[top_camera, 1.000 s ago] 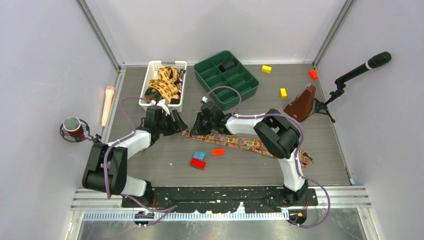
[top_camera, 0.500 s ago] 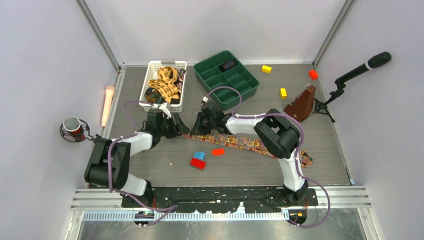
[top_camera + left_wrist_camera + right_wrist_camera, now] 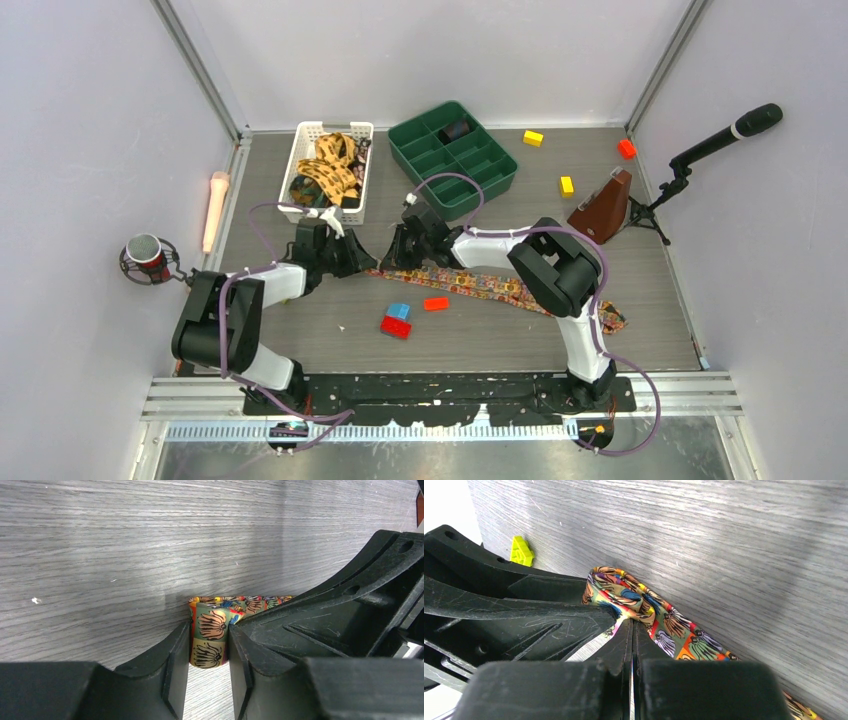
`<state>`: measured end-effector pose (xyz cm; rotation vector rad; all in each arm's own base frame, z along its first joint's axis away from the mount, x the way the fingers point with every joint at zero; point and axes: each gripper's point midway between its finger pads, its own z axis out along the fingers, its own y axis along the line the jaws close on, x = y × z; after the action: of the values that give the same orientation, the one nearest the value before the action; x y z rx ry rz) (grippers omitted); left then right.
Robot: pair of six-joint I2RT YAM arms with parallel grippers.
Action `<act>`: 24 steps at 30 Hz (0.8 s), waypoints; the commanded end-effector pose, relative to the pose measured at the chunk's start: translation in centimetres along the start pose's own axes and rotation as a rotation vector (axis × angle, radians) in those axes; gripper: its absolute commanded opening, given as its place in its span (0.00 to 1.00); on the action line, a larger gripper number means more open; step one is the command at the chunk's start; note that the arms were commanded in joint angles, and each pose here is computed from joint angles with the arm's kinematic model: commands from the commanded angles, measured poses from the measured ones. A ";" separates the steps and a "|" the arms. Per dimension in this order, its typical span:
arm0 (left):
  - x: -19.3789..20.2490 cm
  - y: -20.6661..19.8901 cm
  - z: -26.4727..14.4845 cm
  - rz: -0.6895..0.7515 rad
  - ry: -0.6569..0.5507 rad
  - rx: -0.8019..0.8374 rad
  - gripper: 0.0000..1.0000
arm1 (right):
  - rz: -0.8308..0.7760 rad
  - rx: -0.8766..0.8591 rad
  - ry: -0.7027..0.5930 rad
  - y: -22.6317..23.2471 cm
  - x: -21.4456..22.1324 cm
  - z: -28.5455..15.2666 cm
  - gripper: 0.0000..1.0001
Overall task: Roll the ties
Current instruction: Roll the tie at the center of the board.
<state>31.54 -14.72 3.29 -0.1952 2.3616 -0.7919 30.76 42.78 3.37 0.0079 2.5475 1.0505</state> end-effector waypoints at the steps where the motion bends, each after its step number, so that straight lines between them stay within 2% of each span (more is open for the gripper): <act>1: -0.8 -0.8 0.1 0.008 -0.020 0.046 0.32 | 0.001 0.024 -0.002 -0.6 -0.3 0.3 0.00; 5: -1.0 -1.3 0.0 0.021 -0.020 0.066 0.24 | -0.004 0.023 0.001 -0.6 -0.2 0.3 0.00; 10: -1.1 -1.2 -0.1 0.034 -0.013 0.051 0.19 | -0.015 0.018 0.002 -0.5 -0.2 -0.1 0.00; 17: -1.8 -0.7 -0.7 0.072 -0.025 -0.010 0.14 | -0.093 -0.041 -0.049 1.2 -1.4 -2.5 0.00; 24: -1.7 -0.8 -0.8 0.183 -0.028 -0.136 0.11 | -0.139 -0.073 -0.093 1.9 -1.5 -5.1 0.00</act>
<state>31.45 -14.70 3.77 -0.1163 2.3948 -0.6835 29.58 40.57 4.07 -0.0826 2.5263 1.0131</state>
